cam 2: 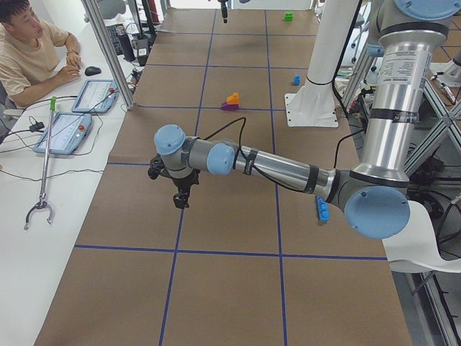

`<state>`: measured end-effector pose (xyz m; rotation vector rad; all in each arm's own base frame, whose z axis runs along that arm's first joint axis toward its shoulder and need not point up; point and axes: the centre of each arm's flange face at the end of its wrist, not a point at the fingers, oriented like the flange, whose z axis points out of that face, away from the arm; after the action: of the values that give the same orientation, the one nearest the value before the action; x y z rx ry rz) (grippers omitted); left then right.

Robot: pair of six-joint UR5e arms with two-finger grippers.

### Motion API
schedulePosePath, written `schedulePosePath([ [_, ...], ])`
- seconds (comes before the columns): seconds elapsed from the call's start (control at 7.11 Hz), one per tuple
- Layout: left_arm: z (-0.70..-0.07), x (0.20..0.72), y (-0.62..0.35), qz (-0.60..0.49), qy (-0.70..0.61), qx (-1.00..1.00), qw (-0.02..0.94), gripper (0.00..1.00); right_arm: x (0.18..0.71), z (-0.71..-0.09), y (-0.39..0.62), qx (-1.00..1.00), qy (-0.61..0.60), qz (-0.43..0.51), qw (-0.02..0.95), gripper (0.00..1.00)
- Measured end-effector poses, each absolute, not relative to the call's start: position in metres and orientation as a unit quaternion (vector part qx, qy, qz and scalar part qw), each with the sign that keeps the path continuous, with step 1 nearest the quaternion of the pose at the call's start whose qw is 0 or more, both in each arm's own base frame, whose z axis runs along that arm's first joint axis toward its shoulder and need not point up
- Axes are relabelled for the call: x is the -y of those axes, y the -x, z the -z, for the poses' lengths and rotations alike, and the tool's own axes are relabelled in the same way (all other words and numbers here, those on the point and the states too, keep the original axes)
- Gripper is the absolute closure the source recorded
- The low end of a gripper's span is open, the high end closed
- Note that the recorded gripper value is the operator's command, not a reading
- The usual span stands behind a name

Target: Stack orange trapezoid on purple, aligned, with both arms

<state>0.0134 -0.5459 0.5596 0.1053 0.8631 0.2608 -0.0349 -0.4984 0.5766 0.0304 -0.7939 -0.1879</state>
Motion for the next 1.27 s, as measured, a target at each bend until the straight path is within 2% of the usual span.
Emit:
schedulePosePath([
  [0.14,-0.579,0.546,0.008,-0.119,-0.050,-0.416,0.900,0.00,0.493,-0.613,-0.005,0.389,-0.015,0.089,0.917,0.00],
  [0.42,-0.598,0.544,0.028,-0.104,-0.043,-0.413,0.904,0.00,0.485,-0.640,-0.043,0.398,-0.014,0.069,0.915,0.00],
  [0.84,-0.597,0.542,0.037,-0.067,-0.031,-0.413,0.908,0.00,0.487,-0.641,-0.050,0.398,-0.012,0.054,0.916,0.00],
  [1.27,-0.598,0.502,0.044,-0.048,-0.029,-0.399,0.915,0.00,0.485,-0.643,-0.050,0.397,-0.011,0.050,0.916,0.00],
])
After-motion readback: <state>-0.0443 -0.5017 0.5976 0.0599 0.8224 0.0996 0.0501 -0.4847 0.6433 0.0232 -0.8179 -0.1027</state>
